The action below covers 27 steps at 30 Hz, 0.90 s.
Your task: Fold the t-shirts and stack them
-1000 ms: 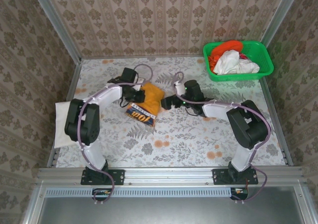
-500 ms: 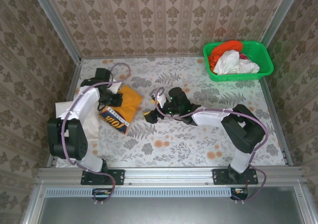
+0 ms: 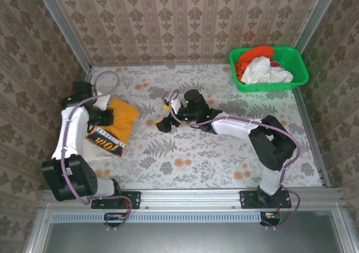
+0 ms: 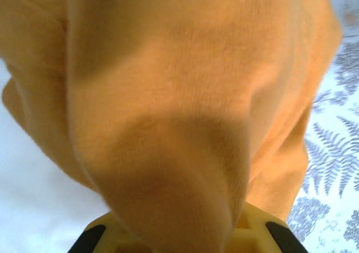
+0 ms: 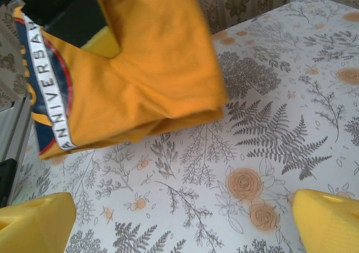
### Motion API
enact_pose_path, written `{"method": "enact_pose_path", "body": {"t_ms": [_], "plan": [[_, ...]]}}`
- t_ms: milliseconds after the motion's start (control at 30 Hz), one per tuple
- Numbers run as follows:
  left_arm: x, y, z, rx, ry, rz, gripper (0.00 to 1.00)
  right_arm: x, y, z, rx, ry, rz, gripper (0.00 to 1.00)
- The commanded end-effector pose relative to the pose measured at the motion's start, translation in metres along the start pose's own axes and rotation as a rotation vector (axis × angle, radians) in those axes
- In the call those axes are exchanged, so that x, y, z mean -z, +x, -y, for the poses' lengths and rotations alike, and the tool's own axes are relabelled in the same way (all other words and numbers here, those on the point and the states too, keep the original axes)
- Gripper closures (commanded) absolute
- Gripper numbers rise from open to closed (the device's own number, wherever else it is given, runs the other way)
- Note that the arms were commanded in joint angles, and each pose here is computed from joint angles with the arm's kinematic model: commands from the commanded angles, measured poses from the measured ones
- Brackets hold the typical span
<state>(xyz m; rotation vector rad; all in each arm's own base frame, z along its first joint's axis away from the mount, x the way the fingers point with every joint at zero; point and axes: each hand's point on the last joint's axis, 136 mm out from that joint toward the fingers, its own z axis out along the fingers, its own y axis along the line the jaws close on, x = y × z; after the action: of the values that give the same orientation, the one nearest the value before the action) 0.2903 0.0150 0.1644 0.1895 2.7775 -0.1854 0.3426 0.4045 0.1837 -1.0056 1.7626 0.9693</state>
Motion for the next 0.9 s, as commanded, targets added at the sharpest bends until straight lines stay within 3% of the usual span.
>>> {"method": "enact_pose_path", "body": {"t_ms": [0,133,567,833,867], "plan": [[0.023,0.026,-0.018,0.025,-0.019,-0.026,1.00,-0.008,-0.006,-0.005,0.008,-0.045,-0.016,0.00],[0.028,0.028,-0.038,0.076,-0.043,0.047,1.00,-0.013,-0.009,-0.004,-0.002,-0.057,-0.014,0.00],[0.019,0.027,-0.086,0.248,-0.090,0.135,1.00,-0.010,-0.013,-0.012,0.003,-0.096,-0.013,0.00],[-0.004,0.041,-0.114,0.359,-0.169,0.083,1.00,-0.012,-0.009,-0.011,-0.011,-0.095,-0.021,0.00],[-0.006,0.043,-0.119,0.372,-0.185,0.072,0.94,-0.012,-0.008,-0.011,-0.012,-0.094,-0.021,0.00]]}}
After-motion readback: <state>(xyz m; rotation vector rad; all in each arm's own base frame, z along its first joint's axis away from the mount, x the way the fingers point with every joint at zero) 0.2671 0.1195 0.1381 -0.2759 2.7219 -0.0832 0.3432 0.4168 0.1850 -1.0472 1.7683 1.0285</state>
